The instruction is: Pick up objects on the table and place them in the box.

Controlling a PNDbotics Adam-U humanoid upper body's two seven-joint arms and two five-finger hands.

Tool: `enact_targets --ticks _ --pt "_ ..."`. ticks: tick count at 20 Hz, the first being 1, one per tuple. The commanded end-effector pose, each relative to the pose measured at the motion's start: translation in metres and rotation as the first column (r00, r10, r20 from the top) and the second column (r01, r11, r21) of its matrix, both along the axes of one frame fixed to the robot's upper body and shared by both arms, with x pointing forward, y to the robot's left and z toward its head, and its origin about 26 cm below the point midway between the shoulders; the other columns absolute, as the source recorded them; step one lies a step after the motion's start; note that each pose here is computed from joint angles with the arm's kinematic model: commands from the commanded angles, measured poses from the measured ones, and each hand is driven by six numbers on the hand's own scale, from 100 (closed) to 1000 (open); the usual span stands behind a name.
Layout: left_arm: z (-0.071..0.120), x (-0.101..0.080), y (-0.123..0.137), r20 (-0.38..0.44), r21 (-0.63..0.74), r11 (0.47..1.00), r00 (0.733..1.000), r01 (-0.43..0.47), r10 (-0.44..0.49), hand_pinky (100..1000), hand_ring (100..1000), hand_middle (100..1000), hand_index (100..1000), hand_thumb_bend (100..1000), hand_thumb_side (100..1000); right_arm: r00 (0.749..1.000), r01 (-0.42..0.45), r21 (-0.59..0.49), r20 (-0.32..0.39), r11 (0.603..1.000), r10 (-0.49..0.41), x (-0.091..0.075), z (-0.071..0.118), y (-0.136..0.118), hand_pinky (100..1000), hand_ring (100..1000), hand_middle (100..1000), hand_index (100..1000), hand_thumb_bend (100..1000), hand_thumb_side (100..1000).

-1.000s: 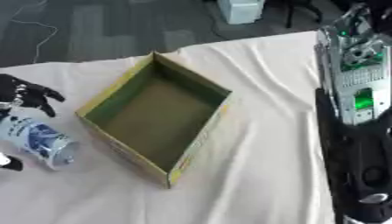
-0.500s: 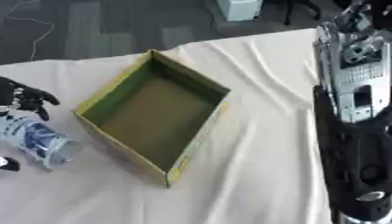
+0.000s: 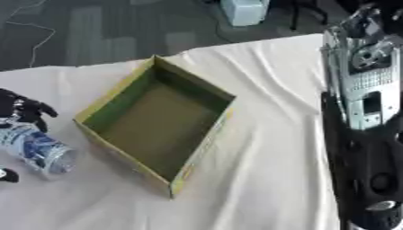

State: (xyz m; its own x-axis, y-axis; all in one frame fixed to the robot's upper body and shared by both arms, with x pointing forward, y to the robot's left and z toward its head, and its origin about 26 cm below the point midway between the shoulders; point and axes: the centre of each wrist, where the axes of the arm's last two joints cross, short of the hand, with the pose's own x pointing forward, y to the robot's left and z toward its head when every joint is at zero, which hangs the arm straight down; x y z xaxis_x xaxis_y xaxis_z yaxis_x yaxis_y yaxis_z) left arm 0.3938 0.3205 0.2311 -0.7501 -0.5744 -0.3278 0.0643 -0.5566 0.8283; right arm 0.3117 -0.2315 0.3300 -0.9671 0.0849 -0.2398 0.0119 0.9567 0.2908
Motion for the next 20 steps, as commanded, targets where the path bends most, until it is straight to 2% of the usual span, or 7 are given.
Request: enact_targets --ticks 1,3,4,10,20 --pt "0.007 0.0 0.005 0.022 0.033 0.999 1.0 -0.012 0.011 734 833 886 783 601 550 0.935 -0.228 0.189 0.316 0.955 0.161 -0.004 0.008 0.0 389 325 444 463 100 983" --pt "0.004 0.001 0.007 0.02 0.059 0.998 1.0 -0.019 0.018 740 839 881 782 619 521 0.935 -0.229 0.19 0.317 0.955 0.161 -0.004 0.008 0.001 389 326 444 463 100 983" --pt "0.004 0.002 0.007 0.02 0.072 0.997 1.0 -0.021 0.02 748 846 867 775 583 550 0.935 -0.23 0.191 0.317 0.954 0.162 -0.004 0.008 0.001 389 326 444 463 100 982" --pt "-0.003 0.004 0.012 0.033 0.147 0.989 0.999 -0.031 0.026 760 859 847 760 568 548 0.934 -0.232 0.192 0.319 0.953 0.163 -0.004 0.009 0.0 390 326 444 463 100 983" --pt "-0.011 0.007 0.015 0.029 0.16 0.987 0.999 -0.025 0.02 756 856 851 759 564 550 0.933 -0.235 0.192 0.32 0.953 0.165 -0.004 0.01 0.001 391 326 444 462 100 984"
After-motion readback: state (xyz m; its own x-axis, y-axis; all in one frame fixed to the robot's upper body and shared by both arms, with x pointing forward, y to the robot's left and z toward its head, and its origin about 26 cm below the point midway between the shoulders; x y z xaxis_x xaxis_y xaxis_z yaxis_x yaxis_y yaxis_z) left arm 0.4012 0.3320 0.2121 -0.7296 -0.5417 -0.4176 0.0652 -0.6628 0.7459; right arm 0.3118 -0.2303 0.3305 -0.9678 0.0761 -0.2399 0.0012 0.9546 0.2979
